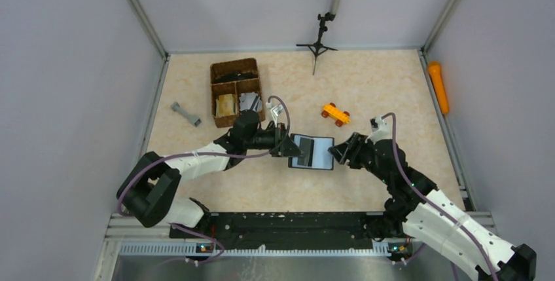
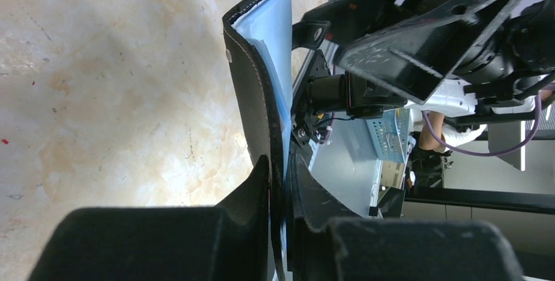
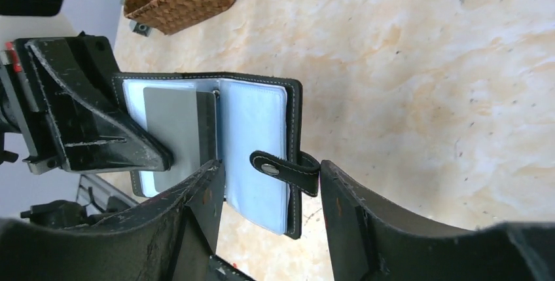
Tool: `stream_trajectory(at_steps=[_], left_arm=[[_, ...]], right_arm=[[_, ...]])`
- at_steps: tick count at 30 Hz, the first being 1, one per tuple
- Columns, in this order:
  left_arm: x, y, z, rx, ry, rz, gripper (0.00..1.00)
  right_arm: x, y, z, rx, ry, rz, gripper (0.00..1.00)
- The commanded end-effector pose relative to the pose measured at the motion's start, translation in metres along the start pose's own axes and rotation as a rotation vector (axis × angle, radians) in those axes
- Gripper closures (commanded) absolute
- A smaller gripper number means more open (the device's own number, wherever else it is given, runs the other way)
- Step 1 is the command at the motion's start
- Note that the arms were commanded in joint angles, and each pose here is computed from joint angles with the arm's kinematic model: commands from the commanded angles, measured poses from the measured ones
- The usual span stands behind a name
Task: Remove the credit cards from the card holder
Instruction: Remove the credit card from the card holder.
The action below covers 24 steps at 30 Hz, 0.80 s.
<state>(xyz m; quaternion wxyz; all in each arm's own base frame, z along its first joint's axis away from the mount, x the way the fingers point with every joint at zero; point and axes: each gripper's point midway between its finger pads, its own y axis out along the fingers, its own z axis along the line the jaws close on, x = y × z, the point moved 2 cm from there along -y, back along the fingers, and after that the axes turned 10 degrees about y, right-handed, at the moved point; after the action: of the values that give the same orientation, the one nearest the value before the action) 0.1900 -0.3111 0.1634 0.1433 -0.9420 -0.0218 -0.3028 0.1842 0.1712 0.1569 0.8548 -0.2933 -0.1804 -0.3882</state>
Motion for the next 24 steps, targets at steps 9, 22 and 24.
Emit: stream_trajectory(at_steps=[9, 22, 24], left_arm=[[0.019, -0.011, -0.016, -0.069, 0.049, -0.096, 1.00], [0.027, -0.021, -0.057, -0.289, 0.093, -0.132, 1.00], [0.028, -0.023, -0.062, -0.315, 0.101, -0.137, 1.00]], right_arm=[[0.020, -0.030, 0.079, 0.321, -0.176, 0.032, 0.53], [-0.003, -0.012, 0.086, 0.405, -0.046, 0.138, 0.55], [-0.004, -0.013, 0.089, 0.437, -0.027, 0.138, 0.56]])
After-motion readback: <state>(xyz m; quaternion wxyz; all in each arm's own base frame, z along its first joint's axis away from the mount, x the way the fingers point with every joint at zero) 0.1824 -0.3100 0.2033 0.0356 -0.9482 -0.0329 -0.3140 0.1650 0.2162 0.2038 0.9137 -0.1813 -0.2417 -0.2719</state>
